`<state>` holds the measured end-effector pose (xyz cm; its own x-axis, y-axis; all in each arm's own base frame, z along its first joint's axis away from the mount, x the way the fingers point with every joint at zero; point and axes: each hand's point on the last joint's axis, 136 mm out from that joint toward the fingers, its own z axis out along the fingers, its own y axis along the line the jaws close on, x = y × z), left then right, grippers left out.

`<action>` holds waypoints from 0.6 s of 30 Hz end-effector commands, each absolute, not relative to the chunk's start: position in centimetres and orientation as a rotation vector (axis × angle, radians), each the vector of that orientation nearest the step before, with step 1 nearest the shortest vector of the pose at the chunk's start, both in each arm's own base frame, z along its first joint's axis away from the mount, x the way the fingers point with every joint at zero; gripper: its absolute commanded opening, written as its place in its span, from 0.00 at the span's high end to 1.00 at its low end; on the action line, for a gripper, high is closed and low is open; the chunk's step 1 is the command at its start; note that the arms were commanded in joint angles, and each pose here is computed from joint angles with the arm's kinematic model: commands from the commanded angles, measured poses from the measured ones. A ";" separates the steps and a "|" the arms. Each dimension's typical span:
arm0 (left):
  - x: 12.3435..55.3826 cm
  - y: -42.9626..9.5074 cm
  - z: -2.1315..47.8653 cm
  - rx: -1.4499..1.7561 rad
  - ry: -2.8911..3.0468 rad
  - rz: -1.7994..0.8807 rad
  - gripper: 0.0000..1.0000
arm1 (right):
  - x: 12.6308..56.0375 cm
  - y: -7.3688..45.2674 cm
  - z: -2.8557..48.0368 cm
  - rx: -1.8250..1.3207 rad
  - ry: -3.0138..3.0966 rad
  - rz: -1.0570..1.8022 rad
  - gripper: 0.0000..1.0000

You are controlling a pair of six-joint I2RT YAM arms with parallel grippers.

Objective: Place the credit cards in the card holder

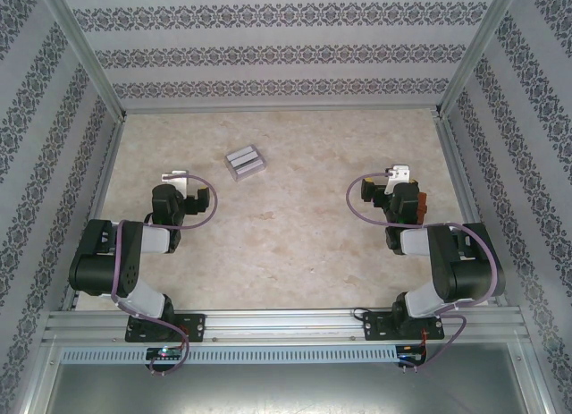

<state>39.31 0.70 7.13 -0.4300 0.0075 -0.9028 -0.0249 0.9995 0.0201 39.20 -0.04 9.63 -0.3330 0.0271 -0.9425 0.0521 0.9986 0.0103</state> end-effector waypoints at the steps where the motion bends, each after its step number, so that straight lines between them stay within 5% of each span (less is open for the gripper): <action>1: 40.1 0.6 8.7 -0.012 1.994 0.024 0.00 | 39.8 -0.6 10.8 0.072 1.886 -0.022 0.02; 7: 37.9 -0.4 15.3 -0.027 1.921 0.030 0.00 | 37.8 -4.9 14.7 0.351 1.881 -0.222 0.02; 12: 36.3 0.1 20.4 -0.232 1.846 -0.086 0.00 | 35.8 -5.6 17.7 0.598 1.903 -0.119 0.02; 18: 36.1 0.7 19.7 -0.475 1.866 -0.200 0.00 | 31.7 -8.6 15.4 1.008 1.980 -0.087 0.02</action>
